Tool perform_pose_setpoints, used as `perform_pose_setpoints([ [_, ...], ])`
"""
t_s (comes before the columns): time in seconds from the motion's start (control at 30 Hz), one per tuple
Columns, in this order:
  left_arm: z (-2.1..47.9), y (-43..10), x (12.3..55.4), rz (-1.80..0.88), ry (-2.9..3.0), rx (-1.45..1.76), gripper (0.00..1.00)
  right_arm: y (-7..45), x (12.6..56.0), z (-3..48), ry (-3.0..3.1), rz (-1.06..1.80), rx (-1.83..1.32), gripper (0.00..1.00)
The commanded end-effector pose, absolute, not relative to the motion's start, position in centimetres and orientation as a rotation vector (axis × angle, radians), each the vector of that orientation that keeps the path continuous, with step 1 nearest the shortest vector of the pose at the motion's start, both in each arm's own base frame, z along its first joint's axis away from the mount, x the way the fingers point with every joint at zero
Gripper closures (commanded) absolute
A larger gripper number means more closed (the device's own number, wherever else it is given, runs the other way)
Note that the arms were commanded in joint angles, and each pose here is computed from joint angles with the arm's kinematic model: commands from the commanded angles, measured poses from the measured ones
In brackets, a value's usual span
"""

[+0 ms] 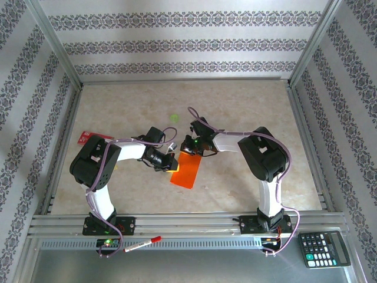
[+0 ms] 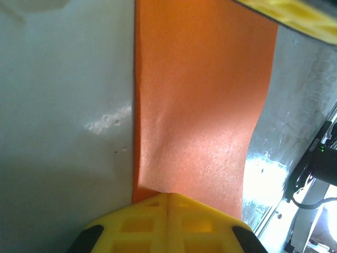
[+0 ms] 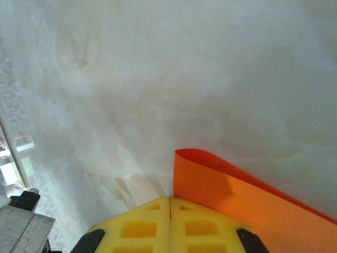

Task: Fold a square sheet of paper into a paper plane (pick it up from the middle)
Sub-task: First fold in half a square sheet of paper at the center of the table.

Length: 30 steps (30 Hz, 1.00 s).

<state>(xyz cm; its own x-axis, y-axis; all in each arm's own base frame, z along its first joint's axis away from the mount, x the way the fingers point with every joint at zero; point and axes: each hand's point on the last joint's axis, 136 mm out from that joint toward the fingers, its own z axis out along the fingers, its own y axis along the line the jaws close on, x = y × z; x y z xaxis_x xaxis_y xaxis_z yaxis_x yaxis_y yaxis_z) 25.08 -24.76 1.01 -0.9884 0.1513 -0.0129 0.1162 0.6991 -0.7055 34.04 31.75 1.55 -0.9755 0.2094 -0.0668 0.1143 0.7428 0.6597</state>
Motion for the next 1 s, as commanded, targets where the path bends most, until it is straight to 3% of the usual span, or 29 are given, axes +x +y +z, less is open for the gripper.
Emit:
perform_pose_setpoints([
  [0.0, -5.5, -19.3, 19.2, 0.68, -2.8, -0.047, 1.0, 28.2, 36.8, -1.0, 2.791, 0.837, 0.364, 0.99],
  [0.67, -5.0, -19.8, 19.0, 0.701, -2.795, -0.075, 1.0, 25.1, 41.3, -1.4, 2.771, 0.786, 0.441, 0.99],
  [0.97, -4.7, -20.2, 19.4, 0.714, -2.803, -0.086, 1.0, 25.4, 43.3, 2.9, 2.697, 0.893, 0.329, 0.99],
])
